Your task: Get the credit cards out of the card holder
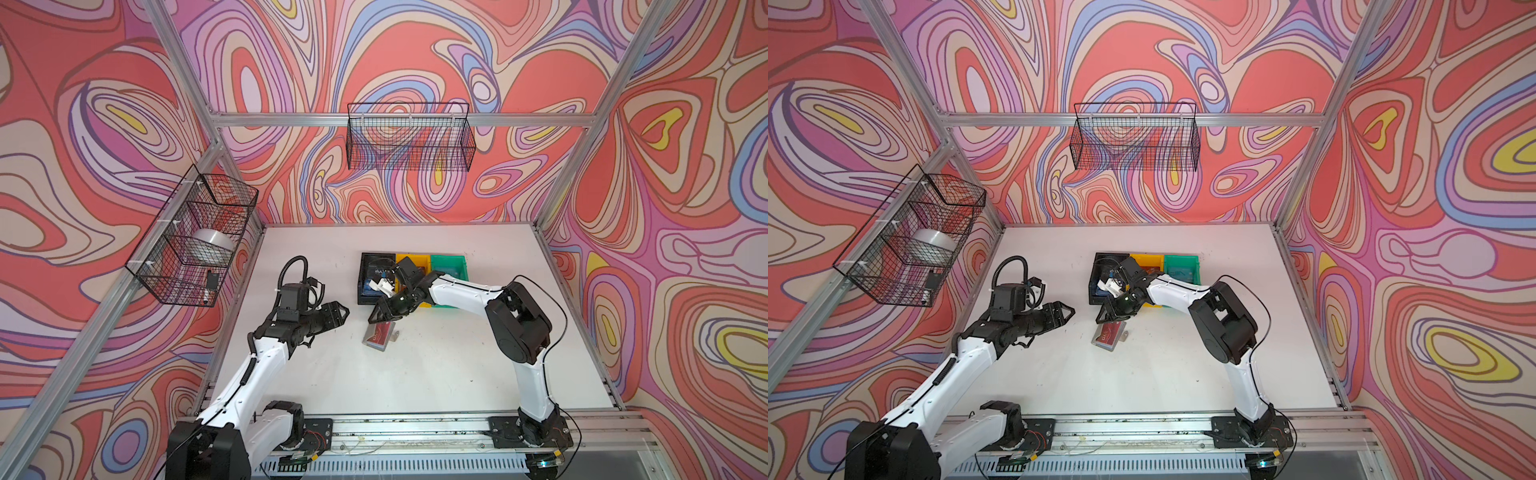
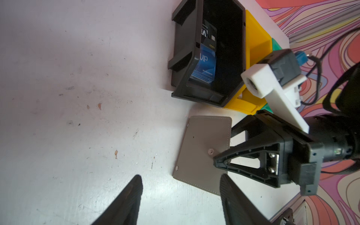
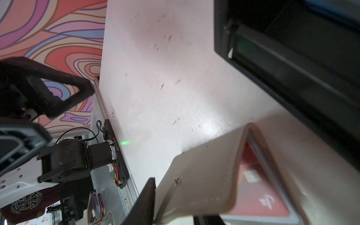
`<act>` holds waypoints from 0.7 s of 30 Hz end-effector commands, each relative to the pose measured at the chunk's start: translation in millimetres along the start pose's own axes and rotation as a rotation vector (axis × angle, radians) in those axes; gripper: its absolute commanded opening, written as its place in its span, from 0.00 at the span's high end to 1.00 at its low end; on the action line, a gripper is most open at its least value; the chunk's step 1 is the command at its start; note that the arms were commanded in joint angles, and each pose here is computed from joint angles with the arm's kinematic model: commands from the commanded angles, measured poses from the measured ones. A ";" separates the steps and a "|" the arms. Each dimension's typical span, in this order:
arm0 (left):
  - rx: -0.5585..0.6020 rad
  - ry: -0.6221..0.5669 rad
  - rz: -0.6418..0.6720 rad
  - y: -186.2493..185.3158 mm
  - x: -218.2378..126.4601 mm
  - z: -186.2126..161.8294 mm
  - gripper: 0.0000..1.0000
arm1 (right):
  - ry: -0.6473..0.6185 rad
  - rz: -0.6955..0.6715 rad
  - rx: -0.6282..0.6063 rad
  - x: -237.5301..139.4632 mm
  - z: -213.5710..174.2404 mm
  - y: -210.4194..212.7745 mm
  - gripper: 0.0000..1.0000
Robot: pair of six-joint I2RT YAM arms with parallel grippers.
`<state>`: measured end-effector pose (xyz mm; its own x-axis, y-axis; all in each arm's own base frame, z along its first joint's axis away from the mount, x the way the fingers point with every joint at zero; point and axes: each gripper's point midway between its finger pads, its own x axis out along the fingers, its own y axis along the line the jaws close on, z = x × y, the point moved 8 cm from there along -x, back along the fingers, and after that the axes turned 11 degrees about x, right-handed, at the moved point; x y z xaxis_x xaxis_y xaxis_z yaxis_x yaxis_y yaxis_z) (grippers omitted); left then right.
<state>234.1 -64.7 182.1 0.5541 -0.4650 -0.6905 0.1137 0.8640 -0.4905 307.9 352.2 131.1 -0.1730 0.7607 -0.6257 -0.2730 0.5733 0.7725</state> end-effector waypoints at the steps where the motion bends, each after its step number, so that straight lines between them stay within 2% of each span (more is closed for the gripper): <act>1: -0.056 0.027 0.001 0.6 -6.3 -1.6 0.34 | 0.028 0.017 -0.014 12.7 4.4 11.7 0.62; 5: -0.093 -0.001 0.003 2.1 -13.2 0.9 0.34 | 0.042 0.025 -0.030 23.7 9.7 21.4 0.58; 16: -0.147 -0.043 0.062 10.7 -35.7 4.6 0.35 | 0.087 0.083 -0.021 48.5 7.0 28.5 0.38; 21: -0.159 -0.057 0.045 10.4 -39.8 9.9 0.35 | 0.115 0.143 -0.012 58.6 0.0 27.6 0.39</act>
<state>223.2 -37.0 201.4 0.6043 -0.4038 -0.6869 -0.0303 0.8498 -0.5262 296.5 406.4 125.3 -0.2766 0.7808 -0.5602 -0.2690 0.4967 0.8252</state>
